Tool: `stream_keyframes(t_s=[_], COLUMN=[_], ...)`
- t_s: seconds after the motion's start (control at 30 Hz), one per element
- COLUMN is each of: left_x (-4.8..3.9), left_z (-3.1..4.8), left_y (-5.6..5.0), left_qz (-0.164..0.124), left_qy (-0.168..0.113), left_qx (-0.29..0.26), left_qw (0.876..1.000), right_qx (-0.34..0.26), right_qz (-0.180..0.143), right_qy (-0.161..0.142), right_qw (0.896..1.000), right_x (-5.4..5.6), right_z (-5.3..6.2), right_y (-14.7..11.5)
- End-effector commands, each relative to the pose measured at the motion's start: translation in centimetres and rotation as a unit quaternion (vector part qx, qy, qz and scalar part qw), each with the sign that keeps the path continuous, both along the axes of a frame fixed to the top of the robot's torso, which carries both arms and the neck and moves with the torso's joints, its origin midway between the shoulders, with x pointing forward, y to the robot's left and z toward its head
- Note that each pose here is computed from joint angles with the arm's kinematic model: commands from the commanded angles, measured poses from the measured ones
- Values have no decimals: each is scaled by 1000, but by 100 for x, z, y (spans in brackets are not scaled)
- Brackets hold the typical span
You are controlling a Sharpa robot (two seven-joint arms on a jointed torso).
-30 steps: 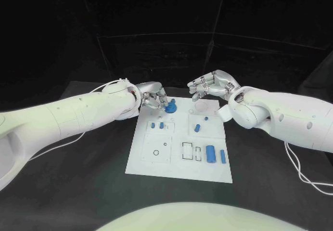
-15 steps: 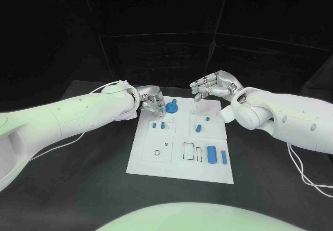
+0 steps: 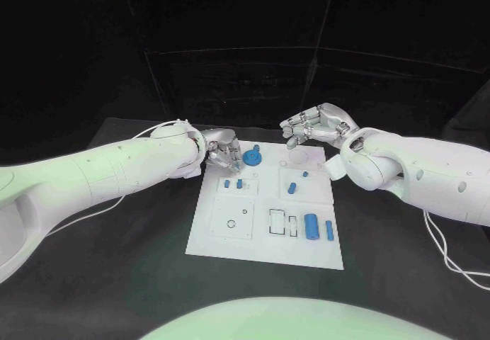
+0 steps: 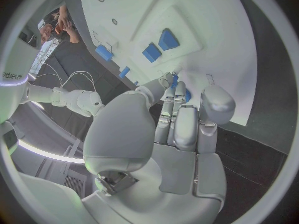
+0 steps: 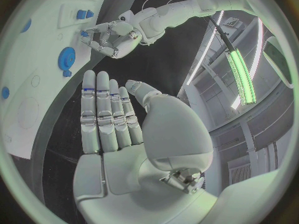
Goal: Assemble the parts on the task board
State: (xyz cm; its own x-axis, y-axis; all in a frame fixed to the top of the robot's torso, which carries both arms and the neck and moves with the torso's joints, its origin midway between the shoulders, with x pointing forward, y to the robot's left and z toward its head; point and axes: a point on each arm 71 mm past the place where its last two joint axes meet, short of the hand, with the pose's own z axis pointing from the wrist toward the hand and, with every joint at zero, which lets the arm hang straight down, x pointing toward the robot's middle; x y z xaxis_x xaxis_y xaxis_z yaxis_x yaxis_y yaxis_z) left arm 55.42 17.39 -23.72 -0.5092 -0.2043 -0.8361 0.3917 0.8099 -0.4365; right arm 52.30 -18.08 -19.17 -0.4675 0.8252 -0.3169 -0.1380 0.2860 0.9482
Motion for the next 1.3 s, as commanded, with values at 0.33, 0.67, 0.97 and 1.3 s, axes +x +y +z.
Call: stream_keyframes(t_s=[0.33, 0.67, 0.97, 1.3], left_x=[-16, -13, -29, -31], left_z=[-38, -38, -43, -55], left_y=[-6, -27, -75, -76], left_qz=[-1, -1, -7, -5], left_qy=[24, 23, 23, 28], left_qx=[11, 10, 7, 11], left_qw=[1000, 1000, 1000, 1000], right_qx=[4, 4, 4, 5], right_qz=[1, 1, 2, 2], right_qy=[-8, -9, -9, -9], right_qw=[1000, 1000, 1000, 1000], right_x=[0, 0, -1, 0], right_z=[22, 23, 24, 25], right_y=[9, 12, 17, 22])
